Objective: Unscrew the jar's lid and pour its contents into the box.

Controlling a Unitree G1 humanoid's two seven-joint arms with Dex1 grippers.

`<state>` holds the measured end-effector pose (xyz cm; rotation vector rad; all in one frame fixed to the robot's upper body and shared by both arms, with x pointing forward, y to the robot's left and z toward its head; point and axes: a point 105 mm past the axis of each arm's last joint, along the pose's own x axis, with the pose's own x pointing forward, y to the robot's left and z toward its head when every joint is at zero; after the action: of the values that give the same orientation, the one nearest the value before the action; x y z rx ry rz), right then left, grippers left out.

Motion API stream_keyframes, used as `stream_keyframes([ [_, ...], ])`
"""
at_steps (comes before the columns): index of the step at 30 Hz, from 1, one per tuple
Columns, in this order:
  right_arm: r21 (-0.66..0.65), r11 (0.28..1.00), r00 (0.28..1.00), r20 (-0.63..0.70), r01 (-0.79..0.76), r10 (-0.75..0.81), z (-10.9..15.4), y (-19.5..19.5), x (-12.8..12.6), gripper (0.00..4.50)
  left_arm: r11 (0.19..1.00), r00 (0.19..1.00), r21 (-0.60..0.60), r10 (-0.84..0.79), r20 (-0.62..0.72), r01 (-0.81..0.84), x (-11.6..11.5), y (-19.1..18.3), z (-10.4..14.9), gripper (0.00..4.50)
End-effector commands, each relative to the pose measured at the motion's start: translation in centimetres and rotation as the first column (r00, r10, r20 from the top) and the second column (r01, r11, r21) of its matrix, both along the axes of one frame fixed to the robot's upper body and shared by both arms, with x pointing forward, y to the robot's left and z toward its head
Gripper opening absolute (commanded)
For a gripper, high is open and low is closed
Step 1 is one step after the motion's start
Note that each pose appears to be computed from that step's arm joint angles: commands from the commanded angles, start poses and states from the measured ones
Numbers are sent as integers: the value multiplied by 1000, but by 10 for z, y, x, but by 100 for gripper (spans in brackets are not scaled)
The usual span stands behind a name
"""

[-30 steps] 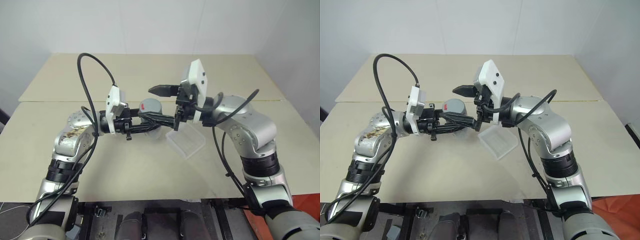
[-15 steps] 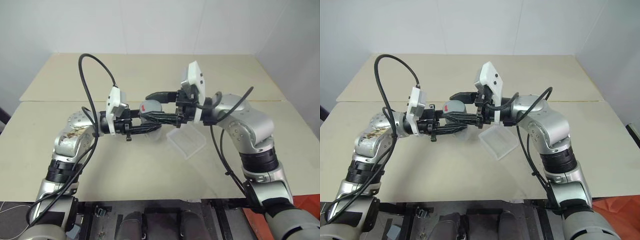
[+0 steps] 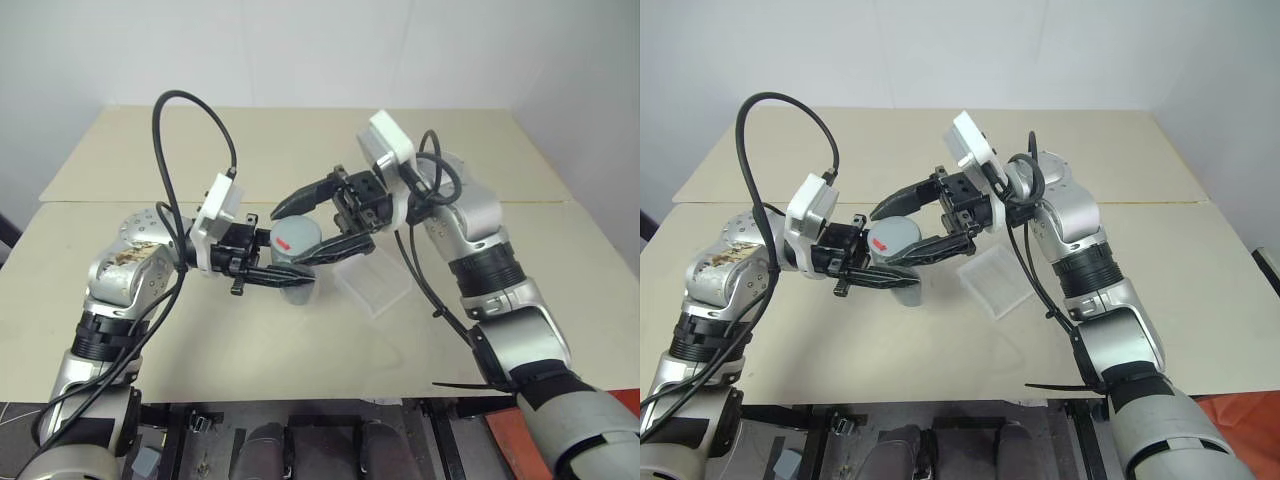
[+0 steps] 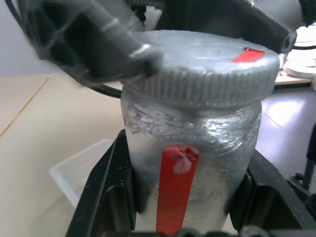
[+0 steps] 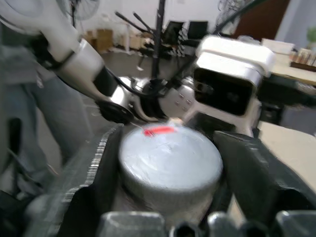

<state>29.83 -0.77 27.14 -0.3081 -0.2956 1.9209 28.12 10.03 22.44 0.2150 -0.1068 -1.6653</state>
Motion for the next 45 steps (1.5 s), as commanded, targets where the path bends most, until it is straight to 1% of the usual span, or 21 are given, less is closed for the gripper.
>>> stream_keyframes([
  [1,69,987,989,15,148,-150,5,-20,8,444,998,997,-50,-22,76,26,-10,-3,15,191],
  [3,99,979,984,-19,180,-179,6,-31,2,444,999,998,-53,9,68,-5,-7,1,13,191],
  [5,110,969,975,-20,222,-222,3,-40,-4,444,997,997,-57,48,60,-44,-3,4,10,191],
  [8,133,951,961,-43,278,-275,2,-44,-14,444,994,994,-65,92,55,-88,3,6,8,191],
  [10,137,917,927,-45,375,-372,2,-40,-14,444,993,993,-65,107,58,-103,7,5,6,191],
  [13,157,867,880,-36,473,-474,5,-32,-13,444,992,992,-64,112,55,-109,11,1,4,191],
  [17,183,852,870,-43,491,-492,12,-24,-18,444,992,992,-62,114,55,-111,15,-4,2,191],
  [21,173,845,861,-38,506,-508,11,-12,-19,444,993,993,-62,99,58,-96,16,-8,3,191],
  [26,170,812,828,-50,558,-559,10,7,-8,444,994,993,-61,98,64,-94,17,-9,3,191],
  [31,143,778,789,-41,612,-613,4,9,3,444,992,991,-61,114,68,-110,17,-7,3,191],
  [38,133,730,739,-36,671,-673,4,-12,16,444,989,988,-63,138,74,-134,15,1,5,191],
  [41,131,684,692,-31,718,-721,5,-32,28,444,987,986,-63,149,78,-145,14,5,6,191],
  [45,124,633,640,-25,764,-768,5,-56,37,444,987,985,-57,154,79,-150,14,10,8,191],
])
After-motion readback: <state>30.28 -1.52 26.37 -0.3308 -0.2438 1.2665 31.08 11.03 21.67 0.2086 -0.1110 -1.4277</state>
